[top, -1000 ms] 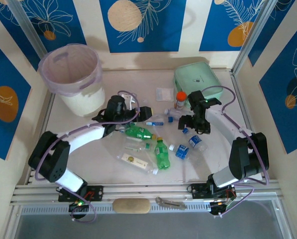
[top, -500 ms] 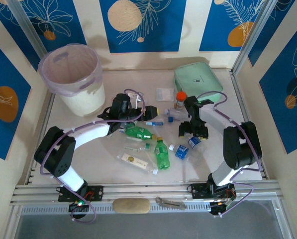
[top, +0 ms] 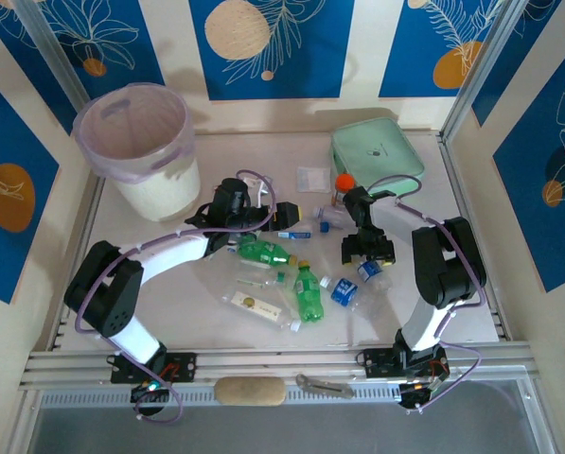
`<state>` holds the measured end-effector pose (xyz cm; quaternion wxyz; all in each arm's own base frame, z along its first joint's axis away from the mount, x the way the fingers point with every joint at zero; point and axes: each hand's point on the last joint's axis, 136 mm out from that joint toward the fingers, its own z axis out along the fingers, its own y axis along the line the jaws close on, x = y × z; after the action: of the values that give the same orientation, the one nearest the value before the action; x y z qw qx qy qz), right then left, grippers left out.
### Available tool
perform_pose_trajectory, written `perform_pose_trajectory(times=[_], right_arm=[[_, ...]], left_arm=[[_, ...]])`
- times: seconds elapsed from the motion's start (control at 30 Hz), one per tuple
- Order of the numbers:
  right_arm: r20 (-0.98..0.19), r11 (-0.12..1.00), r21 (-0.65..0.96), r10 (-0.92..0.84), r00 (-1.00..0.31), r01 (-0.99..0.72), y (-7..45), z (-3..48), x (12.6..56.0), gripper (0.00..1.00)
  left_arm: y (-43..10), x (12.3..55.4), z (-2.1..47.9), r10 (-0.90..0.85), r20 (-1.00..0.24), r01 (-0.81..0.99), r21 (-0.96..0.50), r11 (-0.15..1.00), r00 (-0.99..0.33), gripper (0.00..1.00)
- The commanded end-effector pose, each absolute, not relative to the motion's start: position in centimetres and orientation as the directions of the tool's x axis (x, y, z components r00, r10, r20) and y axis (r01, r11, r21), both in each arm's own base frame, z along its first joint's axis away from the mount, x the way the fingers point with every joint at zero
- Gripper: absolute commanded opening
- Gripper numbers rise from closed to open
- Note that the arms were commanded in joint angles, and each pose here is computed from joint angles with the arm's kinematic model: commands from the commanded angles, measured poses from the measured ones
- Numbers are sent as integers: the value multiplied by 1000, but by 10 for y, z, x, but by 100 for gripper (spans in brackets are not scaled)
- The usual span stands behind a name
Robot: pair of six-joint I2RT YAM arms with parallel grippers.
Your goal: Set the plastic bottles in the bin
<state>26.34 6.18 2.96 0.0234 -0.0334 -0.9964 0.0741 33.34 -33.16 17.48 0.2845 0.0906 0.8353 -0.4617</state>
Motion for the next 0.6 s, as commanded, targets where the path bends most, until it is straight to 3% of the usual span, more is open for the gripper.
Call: perform_pose_trajectory(times=[0.0,0.33,0.57], right_arm=[[21,977,-209,54,-998,48,56,32,268,86],[17,967,-255,31,-999,25,56,27,271,77],[33,958,-285,16,-999,6,57,21,270,65]], left_arm=[[-339,333,188,-116,-572,433,-724,536,-812,100],[-332,331,186,-110,-572,420,-707,569,-813,100],[-328,330,183,-110,-572,410,-695,590,-813,100]])
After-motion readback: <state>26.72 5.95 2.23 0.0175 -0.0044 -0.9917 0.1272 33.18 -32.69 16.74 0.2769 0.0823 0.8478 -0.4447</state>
